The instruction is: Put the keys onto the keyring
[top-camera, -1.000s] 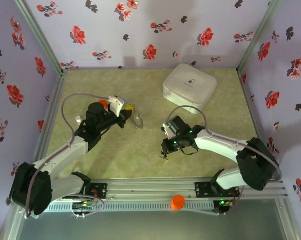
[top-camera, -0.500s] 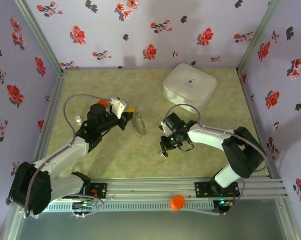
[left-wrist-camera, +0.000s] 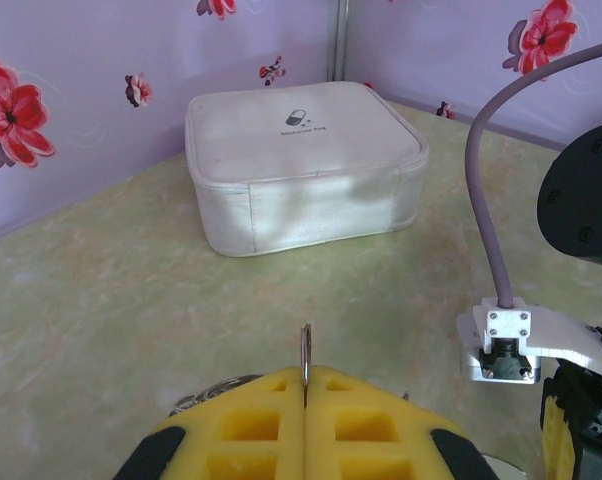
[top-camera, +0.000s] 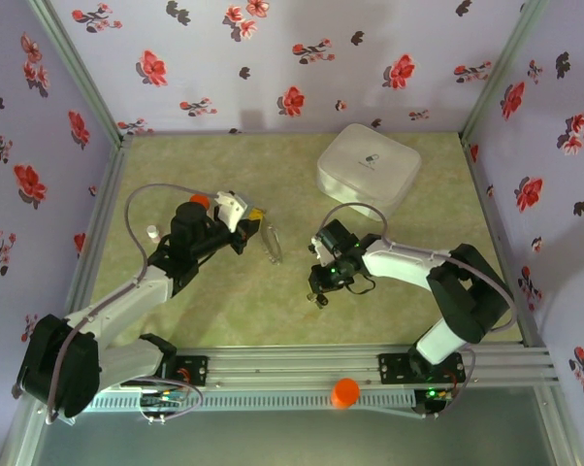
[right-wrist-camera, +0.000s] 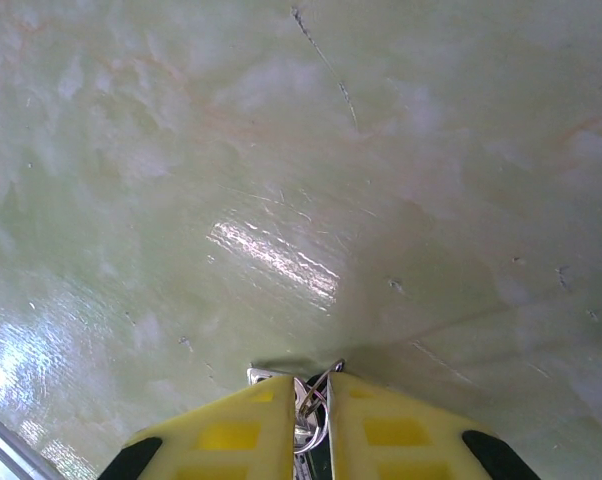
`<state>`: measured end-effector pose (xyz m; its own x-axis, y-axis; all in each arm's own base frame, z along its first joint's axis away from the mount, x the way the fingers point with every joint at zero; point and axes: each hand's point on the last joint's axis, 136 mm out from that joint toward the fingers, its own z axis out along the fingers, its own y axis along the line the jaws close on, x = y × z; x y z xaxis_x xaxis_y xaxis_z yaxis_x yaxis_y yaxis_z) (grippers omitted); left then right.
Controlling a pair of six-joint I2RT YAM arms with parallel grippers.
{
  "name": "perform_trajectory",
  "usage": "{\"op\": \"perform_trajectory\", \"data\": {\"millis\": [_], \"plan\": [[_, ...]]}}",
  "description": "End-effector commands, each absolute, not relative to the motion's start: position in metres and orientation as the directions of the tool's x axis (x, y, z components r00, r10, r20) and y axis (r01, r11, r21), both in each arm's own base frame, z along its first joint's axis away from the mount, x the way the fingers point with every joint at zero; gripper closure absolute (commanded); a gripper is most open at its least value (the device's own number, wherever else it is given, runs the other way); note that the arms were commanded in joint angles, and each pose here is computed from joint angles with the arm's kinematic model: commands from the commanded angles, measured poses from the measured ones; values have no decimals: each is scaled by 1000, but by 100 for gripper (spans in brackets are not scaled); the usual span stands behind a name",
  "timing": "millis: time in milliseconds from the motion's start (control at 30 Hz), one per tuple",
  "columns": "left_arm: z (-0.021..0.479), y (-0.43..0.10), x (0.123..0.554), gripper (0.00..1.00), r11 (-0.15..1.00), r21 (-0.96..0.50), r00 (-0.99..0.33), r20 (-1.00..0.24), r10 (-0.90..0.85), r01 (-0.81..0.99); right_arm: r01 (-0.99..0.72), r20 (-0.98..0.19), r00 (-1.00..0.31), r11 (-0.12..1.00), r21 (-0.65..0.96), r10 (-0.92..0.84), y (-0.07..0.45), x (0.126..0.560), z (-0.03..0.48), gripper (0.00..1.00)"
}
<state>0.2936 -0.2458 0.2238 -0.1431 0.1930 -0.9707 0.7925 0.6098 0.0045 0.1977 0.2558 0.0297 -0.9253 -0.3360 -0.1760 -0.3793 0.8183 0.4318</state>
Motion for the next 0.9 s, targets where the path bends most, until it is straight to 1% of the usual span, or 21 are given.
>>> {"op": "perform_trajectory", "data": {"millis": [0, 167, 300, 500, 667, 867], "plan": [[239, -250, 290, 100, 589, 50, -77, -979, 189, 807, -383, -184, -924, 814, 436, -336, 259, 204, 33, 84], [240, -249, 290, 100, 589, 53, -74, -979, 189, 807, -381, -173, -925, 825, 418, -339, 256, 204, 30, 83], [240, -249, 290, 100, 588, 56, -72, -979, 193, 807, -380, -175, -925, 827, 413, -338, 255, 205, 30, 87], [241, -249, 290, 100, 591, 62, -67, -979, 193, 804, -377, -172, -926, 835, 401, -335, 253, 205, 29, 89], [241, -248, 290, 100, 591, 67, -62, -979, 194, 804, -373, -164, -928, 843, 386, -335, 250, 205, 26, 87], [240, -248, 290, 100, 591, 68, -63, -978, 199, 804, -374, -162, -927, 845, 383, -337, 249, 205, 26, 88]]}}
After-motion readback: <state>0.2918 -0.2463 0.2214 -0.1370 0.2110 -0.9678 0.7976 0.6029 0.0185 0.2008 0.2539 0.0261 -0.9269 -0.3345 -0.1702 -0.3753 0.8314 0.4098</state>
